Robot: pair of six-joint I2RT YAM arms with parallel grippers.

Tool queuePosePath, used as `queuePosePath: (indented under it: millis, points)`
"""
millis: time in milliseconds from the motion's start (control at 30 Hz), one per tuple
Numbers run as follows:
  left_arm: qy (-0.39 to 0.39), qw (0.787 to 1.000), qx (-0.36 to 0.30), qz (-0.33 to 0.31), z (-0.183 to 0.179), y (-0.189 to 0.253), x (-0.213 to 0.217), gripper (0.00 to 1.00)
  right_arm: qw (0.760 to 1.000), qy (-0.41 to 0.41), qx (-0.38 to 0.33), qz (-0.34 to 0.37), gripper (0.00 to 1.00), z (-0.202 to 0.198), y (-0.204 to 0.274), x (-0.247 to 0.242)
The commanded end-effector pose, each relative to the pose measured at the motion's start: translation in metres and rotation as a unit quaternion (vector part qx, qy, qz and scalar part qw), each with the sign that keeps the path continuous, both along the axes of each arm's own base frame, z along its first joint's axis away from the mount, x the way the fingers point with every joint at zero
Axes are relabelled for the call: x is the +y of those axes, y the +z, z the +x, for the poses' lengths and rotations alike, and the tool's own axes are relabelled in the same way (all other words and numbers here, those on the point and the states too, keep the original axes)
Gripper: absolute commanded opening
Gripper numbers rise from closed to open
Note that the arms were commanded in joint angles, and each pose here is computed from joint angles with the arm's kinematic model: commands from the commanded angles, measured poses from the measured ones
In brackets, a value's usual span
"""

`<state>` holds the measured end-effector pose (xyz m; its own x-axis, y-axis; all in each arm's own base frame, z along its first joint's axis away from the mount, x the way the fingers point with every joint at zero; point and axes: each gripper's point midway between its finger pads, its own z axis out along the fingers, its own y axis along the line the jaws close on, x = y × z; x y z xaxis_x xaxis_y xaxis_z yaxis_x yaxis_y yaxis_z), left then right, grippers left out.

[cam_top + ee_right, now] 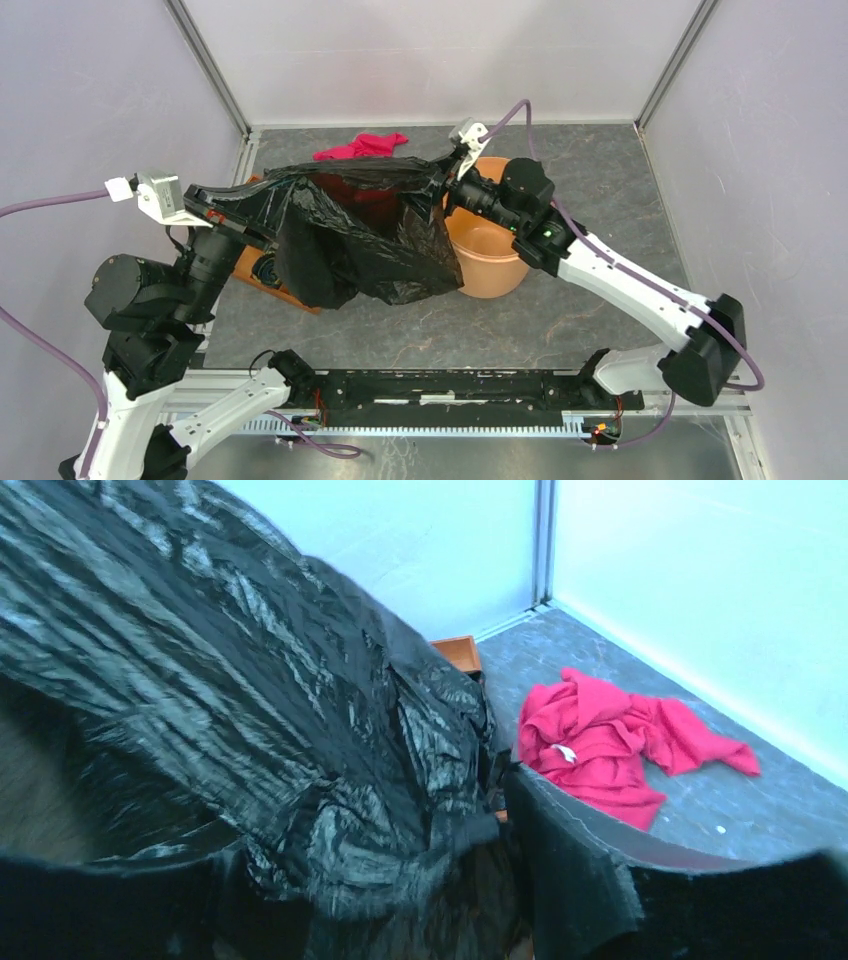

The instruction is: Put the trash bags into the trash bin

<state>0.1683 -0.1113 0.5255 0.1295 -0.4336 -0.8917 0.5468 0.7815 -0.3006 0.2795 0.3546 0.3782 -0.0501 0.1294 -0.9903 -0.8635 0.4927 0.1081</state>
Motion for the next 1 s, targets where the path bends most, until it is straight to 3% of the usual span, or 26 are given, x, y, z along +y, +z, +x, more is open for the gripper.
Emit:
queuePosePath:
  millis: [0, 67, 167, 367, 567, 767, 967]
  points:
    - [-0.016, 0.999, -0.026, -0.036, -0.008, 0.026, 0.000, 0.02, 0.995, 0.036, -0.029, 0.086, 0.51, -0.003, 0.049, 0.014]
    - [-0.014, 0.998, -0.036, -0.042, -0.007, 0.034, 0.000, 0.02, 0.993, 0.038, -0.044, 0.100, 0.27, -0.007, 0.066, 0.010]
    - [-0.017, 0.997, -0.057, -0.042, 0.000, 0.049, -0.008, 0.02, 0.991, -0.002, -0.080, 0.111, 0.02, -0.009, 0.094, -0.013]
    - [-0.114, 0.986, -0.117, -0.025, 0.014, 0.087, -0.069, 0.02, 0.977, -0.149, -0.090, 0.126, 0.01, 0.000, 0.144, -0.083]
    - [-0.204, 0.964, -0.158, -0.068, 0.016, 0.128, -0.110, 0.02, 0.955, -0.241, -0.132, 0.110, 0.01, -0.012, 0.181, -0.142]
    - [-0.226, 0.962, -0.121, -0.095, 0.046, 0.122, -0.138, 0.02, 0.940, -0.290, -0.158, 0.084, 0.01, -0.029, 0.179, -0.183]
    - [-0.248, 0.958, -0.063, -0.129, 0.075, 0.095, -0.165, 0.02, 0.908, -0.385, -0.164, 0.005, 0.01, -0.018, 0.155, -0.221]
